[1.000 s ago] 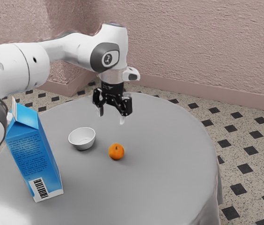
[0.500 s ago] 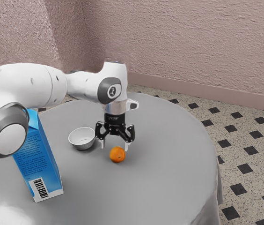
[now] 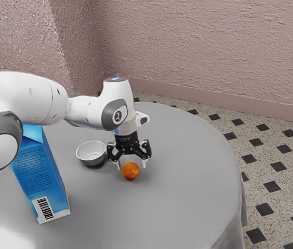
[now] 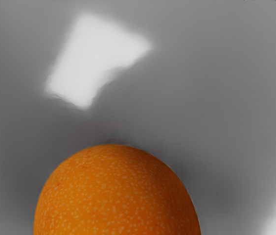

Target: Place the pear in the bowl.

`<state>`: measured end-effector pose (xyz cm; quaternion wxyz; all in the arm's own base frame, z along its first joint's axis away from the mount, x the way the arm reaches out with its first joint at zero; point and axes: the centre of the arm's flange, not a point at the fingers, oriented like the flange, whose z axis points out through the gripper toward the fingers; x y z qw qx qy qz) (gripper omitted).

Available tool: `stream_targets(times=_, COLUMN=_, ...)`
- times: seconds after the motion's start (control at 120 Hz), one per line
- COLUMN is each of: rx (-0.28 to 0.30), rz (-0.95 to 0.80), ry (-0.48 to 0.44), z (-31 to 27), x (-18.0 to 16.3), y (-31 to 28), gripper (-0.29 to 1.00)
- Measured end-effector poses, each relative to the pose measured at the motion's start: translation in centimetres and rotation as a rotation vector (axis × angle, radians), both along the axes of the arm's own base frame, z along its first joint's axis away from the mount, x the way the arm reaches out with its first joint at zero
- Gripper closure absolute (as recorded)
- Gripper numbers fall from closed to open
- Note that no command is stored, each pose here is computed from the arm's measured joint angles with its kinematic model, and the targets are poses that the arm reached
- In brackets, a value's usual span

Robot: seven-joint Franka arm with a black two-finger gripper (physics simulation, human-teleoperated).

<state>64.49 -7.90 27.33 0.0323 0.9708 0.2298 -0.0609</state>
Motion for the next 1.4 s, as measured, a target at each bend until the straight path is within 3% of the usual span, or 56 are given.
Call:
stream_targets(times=0.833, rx=0.021, rz=0.089, ry=0.015, z=-2.6, x=-0.5, y=0.4, gripper=0.02)
stream_targets(times=1.125, rx=0.018, rz=0.103, ry=0.023, z=-2.6, x=-0.8, y=0.5, gripper=0.17)
stream_targets(times=1.4, rx=0.015, rz=0.109, ry=0.03, z=-2.7, x=-1.0, y=0.3, gripper=0.21)
